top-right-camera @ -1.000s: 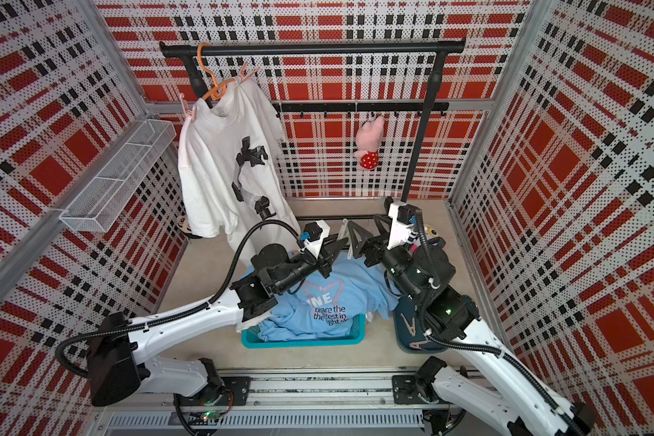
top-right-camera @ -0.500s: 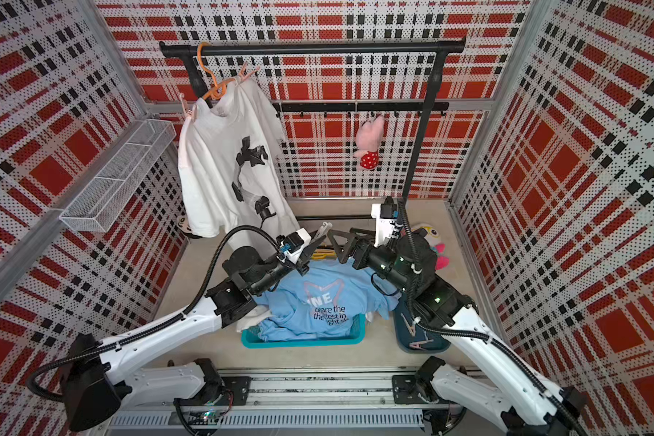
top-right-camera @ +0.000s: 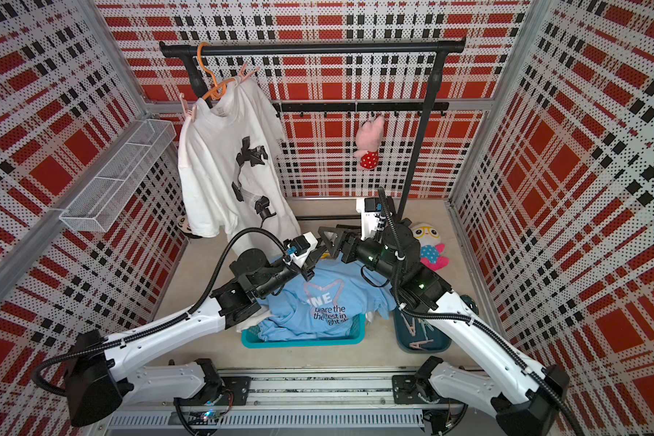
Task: Use clothespins to secure the t-shirt on both sides of the hanger
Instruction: Open the clothespin.
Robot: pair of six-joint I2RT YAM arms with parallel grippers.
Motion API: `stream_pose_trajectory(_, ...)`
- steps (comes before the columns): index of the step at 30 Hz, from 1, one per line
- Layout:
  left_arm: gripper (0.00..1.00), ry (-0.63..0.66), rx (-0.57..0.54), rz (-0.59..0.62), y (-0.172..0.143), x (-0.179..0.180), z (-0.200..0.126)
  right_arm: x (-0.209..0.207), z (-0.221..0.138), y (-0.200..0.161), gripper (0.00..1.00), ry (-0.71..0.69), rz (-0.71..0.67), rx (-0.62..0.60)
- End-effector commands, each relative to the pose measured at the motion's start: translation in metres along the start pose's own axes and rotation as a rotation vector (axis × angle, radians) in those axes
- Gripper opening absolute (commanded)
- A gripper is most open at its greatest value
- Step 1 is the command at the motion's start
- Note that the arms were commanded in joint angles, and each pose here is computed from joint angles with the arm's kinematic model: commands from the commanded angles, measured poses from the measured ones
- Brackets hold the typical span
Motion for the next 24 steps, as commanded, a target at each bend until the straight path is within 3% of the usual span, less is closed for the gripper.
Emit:
stream_pose_trajectory(1,0.0,0.016,-0.028,-0.006,0.012,0.002,0.0,0.012,0.002,0.016,0.64,0.037,-0.001,-0.047)
stream_pose_trajectory(3,0.0,0.03,-0.027,-0.014,0.012,0.004,0.0,0.01,0.004,0.014,0.51,0.03,0.003,-0.04)
stream_pose_trajectory(7,0.0,0.024,-0.022,-0.032,0.009,0.003,-0.001,0.011,0.003,0.013,0.42,0.043,0.009,-0.045)
stream_pose_trajectory(17,0.01,0.002,-0.017,-0.054,0.007,-0.002,0.0,0.006,0.001,0.011,0.27,0.003,0.007,-0.05)
stream_pose_trajectory(24,0.53,-0.002,0.007,-0.08,0.002,0.001,-0.006,-0.004,0.006,0.01,0.2,-0.058,0.017,-0.049)
Point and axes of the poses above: each gripper's point midway between its finger pads, its own z axis out along the fingers, its own x axis along the line the jaws close on, y = z × x, the point moved 3 cm from there along -z, back along the fingers, and after that the axes turned 9 degrees about -z, right-handed, at the moved point
